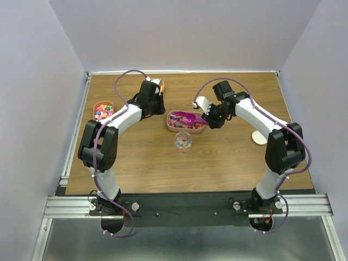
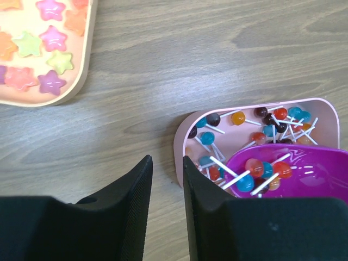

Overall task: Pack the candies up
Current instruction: Scoop the fake candies from the storage box.

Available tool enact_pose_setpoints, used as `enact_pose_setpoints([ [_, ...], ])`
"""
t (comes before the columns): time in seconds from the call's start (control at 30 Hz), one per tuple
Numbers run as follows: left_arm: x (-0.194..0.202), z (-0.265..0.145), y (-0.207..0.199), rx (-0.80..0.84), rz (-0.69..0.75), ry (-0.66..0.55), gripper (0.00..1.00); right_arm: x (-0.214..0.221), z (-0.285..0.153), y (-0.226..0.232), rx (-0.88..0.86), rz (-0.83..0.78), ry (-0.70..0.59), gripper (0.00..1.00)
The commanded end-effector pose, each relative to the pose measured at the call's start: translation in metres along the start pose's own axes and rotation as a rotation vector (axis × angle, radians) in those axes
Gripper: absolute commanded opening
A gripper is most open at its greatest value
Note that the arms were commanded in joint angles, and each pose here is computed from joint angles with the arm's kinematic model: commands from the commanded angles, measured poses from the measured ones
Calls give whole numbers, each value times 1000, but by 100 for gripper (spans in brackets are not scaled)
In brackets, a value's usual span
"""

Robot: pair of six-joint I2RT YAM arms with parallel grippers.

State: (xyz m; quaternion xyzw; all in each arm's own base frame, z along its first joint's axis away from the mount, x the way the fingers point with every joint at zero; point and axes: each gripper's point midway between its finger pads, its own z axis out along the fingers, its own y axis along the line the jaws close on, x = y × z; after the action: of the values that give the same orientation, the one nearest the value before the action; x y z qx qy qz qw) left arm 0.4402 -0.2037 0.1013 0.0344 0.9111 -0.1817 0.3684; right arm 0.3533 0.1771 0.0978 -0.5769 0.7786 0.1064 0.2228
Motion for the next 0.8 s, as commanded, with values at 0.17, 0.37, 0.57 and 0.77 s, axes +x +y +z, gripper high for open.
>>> enact_pose_setpoints([
  [0.17,-49,-48,16,-91,9,-206,48,-22,-39,0,78,51,-115,1],
  [0.37,-71,-76,25,-156,27,-308,61,-27,-54,8,95,102,-154,1],
  [0.57,-75,-87,30,-182,35,-326,75,-23,-61,16,112,193,-153,1],
  [0.77,-80,-105,33,-208,51,-359,80,-14,-64,36,114,305,-108,1],
])
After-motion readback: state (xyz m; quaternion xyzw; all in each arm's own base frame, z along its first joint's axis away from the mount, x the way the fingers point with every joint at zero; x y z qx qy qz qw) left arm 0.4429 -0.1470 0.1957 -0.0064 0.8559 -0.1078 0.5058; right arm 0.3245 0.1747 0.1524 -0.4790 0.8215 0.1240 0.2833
